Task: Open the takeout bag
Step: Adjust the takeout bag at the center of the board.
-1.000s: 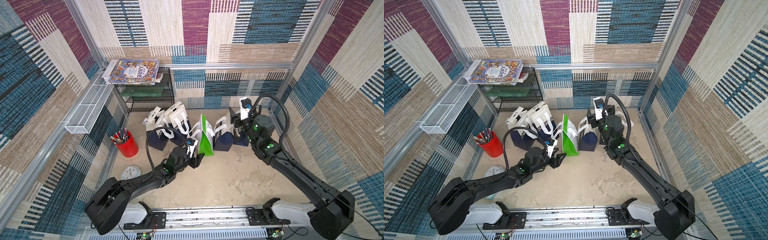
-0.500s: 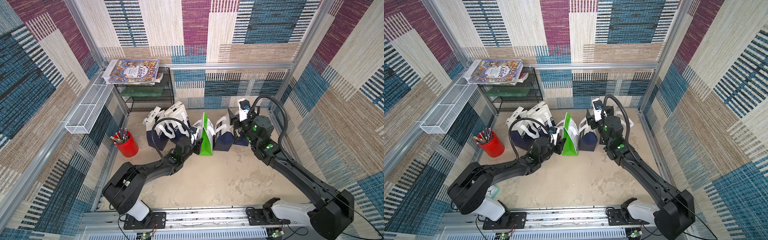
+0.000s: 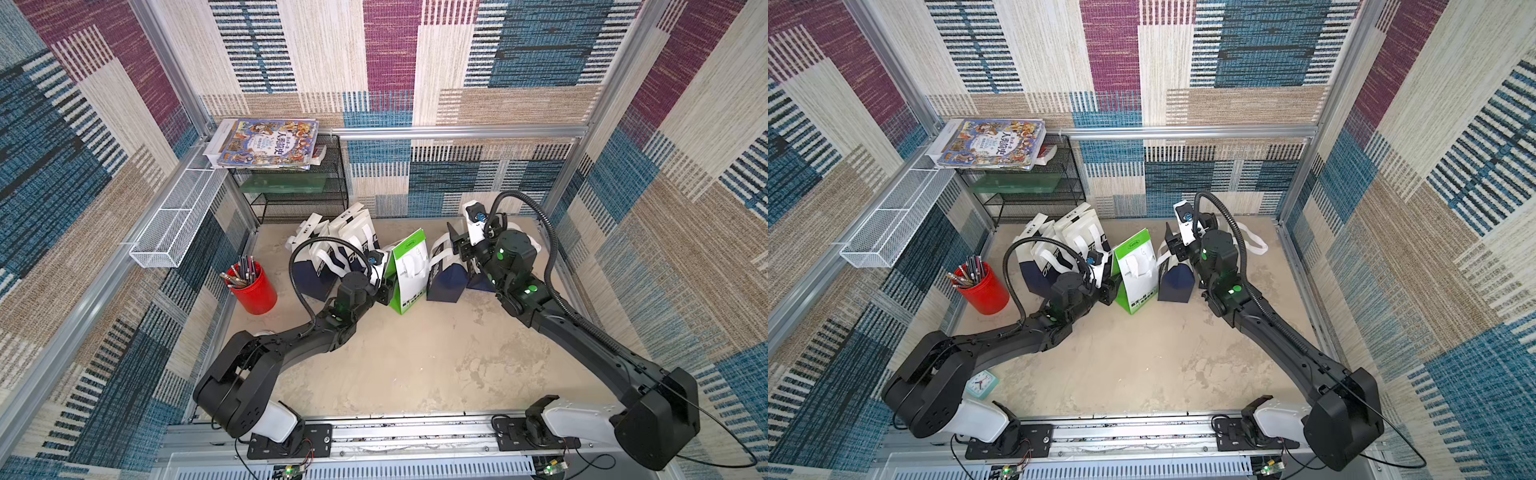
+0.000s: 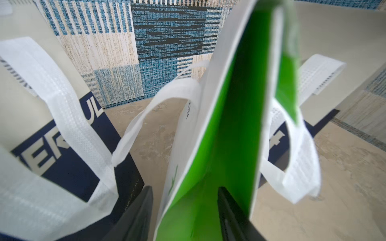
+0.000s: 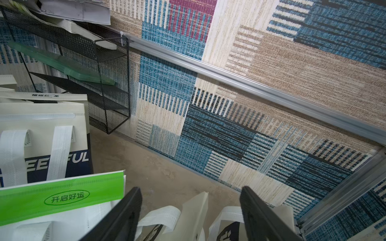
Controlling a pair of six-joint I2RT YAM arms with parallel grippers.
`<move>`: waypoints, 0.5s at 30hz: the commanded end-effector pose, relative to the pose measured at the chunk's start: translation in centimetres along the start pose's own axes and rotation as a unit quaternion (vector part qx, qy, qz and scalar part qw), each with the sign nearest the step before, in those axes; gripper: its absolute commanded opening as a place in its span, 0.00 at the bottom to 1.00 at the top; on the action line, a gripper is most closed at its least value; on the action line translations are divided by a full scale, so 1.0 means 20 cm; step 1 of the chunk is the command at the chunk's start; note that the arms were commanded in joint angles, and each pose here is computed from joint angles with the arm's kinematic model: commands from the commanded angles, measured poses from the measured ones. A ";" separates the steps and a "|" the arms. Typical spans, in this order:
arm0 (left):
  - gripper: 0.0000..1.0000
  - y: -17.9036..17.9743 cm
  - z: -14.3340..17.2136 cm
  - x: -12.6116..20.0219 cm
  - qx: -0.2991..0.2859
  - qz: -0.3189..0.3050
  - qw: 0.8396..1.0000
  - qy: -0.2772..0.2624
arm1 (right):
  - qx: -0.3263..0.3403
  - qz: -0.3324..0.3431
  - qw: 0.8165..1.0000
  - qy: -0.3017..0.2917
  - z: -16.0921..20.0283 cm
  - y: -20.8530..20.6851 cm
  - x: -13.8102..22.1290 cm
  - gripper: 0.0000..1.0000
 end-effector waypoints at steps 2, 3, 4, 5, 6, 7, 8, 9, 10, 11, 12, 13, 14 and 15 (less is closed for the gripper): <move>0.53 -0.03 0.01 0.07 0.025 0.032 0.999 -0.016 | 0.031 -0.018 0.999 -0.018 0.01 0.06 -0.01 0.78; 0.53 -0.03 0.02 0.09 0.026 0.039 0.999 -0.016 | 0.044 -0.025 0.999 -0.020 0.03 0.08 -0.02 0.78; 0.54 -0.04 0.03 0.11 0.027 0.047 0.998 -0.016 | 0.062 -0.037 0.997 -0.021 0.05 0.11 -0.02 0.78; 0.54 -0.05 0.03 0.13 0.026 0.055 0.998 -0.018 | 0.075 -0.043 0.996 -0.023 0.06 0.13 -0.02 0.78; 0.54 -0.06 0.04 0.15 0.027 0.063 0.998 -0.018 | 0.083 -0.045 0.995 -0.025 0.06 0.15 -0.02 0.79; 0.54 -0.06 0.05 0.17 0.029 0.067 0.997 -0.019 | 0.090 -0.047 0.995 -0.025 0.07 0.17 -0.03 0.79; 0.55 -0.06 0.05 0.19 0.030 0.071 0.997 -0.022 | 0.093 -0.047 0.994 -0.023 0.07 0.18 -0.04 0.79; 0.55 -0.07 0.05 0.21 0.033 0.077 0.996 -0.025 | 0.094 -0.045 0.994 -0.022 0.07 0.19 -0.05 0.79; 0.56 -0.07 0.05 0.23 0.038 0.083 0.995 -0.029 | 0.097 -0.045 0.994 -0.021 0.07 0.20 -0.06 0.79; 0.57 -0.08 0.05 0.24 0.041 0.088 0.995 -0.033 | 0.097 -0.047 0.994 -0.023 0.06 0.21 -0.07 0.79; 0.58 -0.08 0.05 0.25 0.046 0.088 0.994 -0.036 | 0.098 -0.049 0.994 -0.026 0.06 0.23 -0.07 0.79; 0.59 -0.07 0.05 0.25 0.051 0.087 0.994 -0.043 | 0.100 -0.051 0.993 -0.030 0.05 0.24 -0.07 0.79; 0.59 -0.07 0.04 0.25 0.054 0.088 0.993 -0.050 | 0.103 -0.053 0.993 -0.035 0.05 0.25 -0.08 0.79; 0.59 -0.07 0.03 0.24 0.057 0.087 0.993 -0.055 | 0.107 -0.055 0.992 -0.041 0.04 0.27 -0.08 0.79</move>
Point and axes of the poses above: each gripper's point midway between its finger pads, its own x axis back along the fingers, its own y axis along the line the jaws close on, z = x × y, the point moved 9 cm from there along x, back along the fingers, and after that the axes turned 12 degrees about -x, right-handed, at the moved point
